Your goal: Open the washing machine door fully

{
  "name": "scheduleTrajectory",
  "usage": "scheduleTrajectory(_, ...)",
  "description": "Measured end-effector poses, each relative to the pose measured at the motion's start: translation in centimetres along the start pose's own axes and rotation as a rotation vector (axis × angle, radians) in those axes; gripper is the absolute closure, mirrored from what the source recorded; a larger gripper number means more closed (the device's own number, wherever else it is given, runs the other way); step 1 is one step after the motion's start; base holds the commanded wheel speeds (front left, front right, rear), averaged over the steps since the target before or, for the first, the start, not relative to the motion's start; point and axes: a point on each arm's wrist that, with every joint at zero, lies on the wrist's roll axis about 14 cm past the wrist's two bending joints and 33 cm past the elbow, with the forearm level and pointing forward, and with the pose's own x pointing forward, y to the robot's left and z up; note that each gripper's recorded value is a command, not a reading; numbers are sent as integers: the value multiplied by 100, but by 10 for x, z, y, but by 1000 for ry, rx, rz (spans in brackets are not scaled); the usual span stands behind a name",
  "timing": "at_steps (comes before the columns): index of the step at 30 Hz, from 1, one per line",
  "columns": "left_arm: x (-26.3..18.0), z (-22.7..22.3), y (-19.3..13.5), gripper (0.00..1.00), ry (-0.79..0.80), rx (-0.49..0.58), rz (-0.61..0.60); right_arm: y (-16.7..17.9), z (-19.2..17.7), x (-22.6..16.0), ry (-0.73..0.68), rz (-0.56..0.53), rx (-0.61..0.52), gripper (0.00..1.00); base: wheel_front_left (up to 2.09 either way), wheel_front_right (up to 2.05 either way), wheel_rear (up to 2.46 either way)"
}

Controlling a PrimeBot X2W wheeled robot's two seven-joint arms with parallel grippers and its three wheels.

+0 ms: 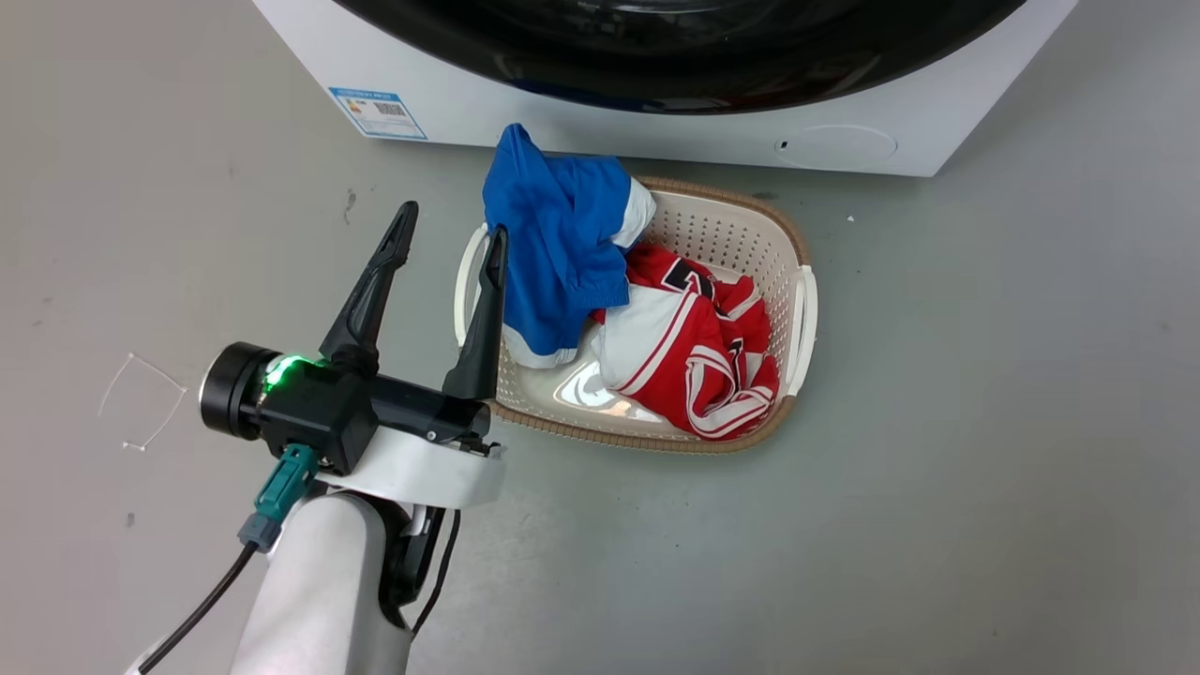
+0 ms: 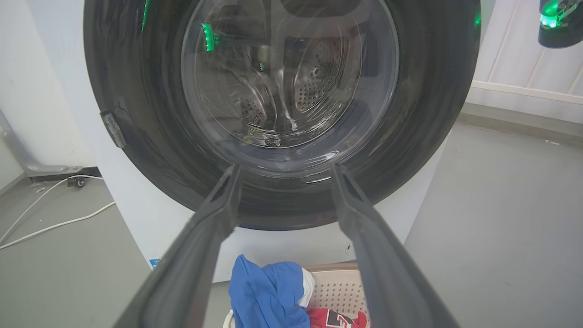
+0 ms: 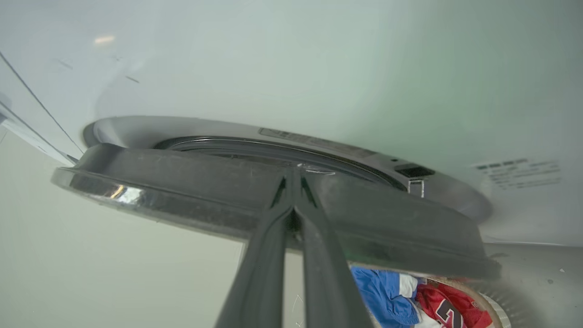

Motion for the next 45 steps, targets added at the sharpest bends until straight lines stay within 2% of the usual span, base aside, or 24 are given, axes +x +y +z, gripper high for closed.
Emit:
scheduleTrajectory(7,2,-11,1,0,23,-6,1,-7,-11,11,59,-21,-5,100,0,0,0)
scheduleTrajectory(14,1,-3,-3,0,7,-13,-5,2,-26,0,155,-4,13,100,0,0,0)
scheduleTrajectory(22,-9,13,-10,0,-14,-18,-14,14,-56,-33,302,24,36,100,0,0,0)
scheduleTrajectory(34,-43,30,-23,0,-23,-33,-23,32,-123,-89,477,67,45,100,0,0,0)
scheduleTrajectory(44,-72,42,-32,0,-35,-37,-31,63,-179,-124,579,159,45,100,0,0,0)
scheduleTrajectory(45,-79,44,-33,0,-38,-38,-31,71,-192,-130,604,182,42,100,0,0,0)
